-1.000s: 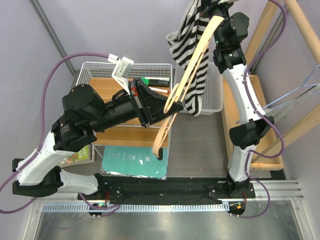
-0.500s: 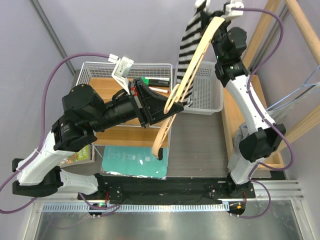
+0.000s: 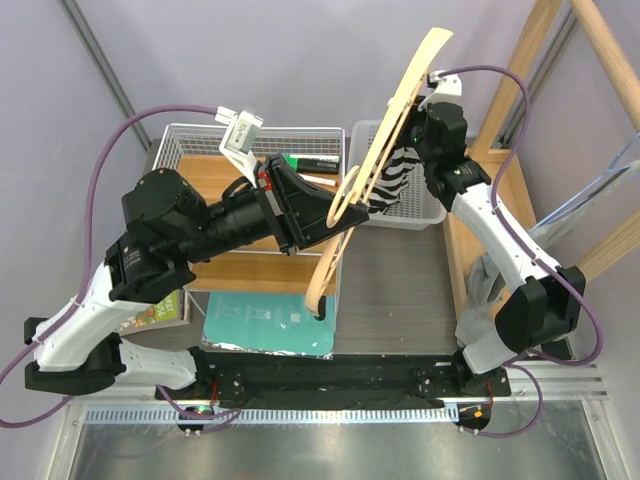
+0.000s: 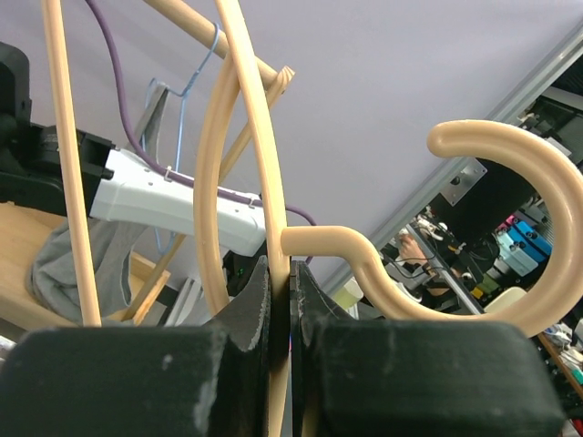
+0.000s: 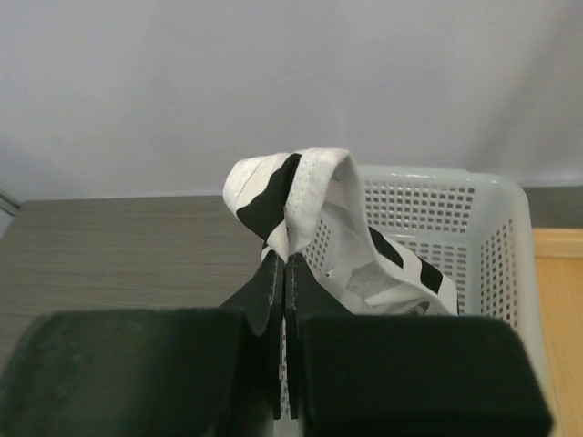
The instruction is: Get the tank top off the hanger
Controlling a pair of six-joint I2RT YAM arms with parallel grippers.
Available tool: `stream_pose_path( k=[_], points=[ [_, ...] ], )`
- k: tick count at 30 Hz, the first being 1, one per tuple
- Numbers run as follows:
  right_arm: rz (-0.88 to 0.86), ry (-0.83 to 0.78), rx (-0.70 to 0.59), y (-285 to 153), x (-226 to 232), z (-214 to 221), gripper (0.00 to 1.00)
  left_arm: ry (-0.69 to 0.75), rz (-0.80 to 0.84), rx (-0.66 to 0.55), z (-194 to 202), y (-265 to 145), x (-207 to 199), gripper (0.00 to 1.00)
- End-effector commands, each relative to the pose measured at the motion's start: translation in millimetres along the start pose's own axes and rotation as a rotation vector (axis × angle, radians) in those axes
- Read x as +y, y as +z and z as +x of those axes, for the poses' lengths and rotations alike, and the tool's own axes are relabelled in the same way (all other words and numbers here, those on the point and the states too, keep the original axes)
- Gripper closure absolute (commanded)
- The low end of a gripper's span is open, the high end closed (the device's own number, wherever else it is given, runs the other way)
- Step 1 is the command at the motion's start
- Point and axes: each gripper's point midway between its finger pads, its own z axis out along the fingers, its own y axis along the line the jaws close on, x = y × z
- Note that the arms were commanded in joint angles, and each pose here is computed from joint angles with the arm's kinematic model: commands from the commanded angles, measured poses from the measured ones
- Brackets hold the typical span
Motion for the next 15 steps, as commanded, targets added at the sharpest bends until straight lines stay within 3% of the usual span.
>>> stream_pose_path(
  k=[1, 2, 4, 7, 15],
  points=[
    [0.130, 0.020, 0.125, 13, -16, 20, 0.84, 0.016, 0.027, -0.095, -25, -5, -12, 1.00],
    [0.136, 0.029, 0.109, 17, -11, 0, 0.74, 0.018, 0.017, -0.103, -27, -4, -11, 1.00],
    [0.156, 0.004, 0.242, 24, -14, 28, 0.43, 0.030, -0.015, -0.127, -33, -2, -6, 1.00],
    [0.151, 0.009, 0.252, 19, -9, 15, 0.22, 0.035, -0.036, -0.143, -37, 2, -2, 1.00],
    [0.107, -0.006, 0.280, -46, -7, -15, 0.18, 0.020, -0.080, -0.170, -40, 17, 9, 1.00]
  ],
)
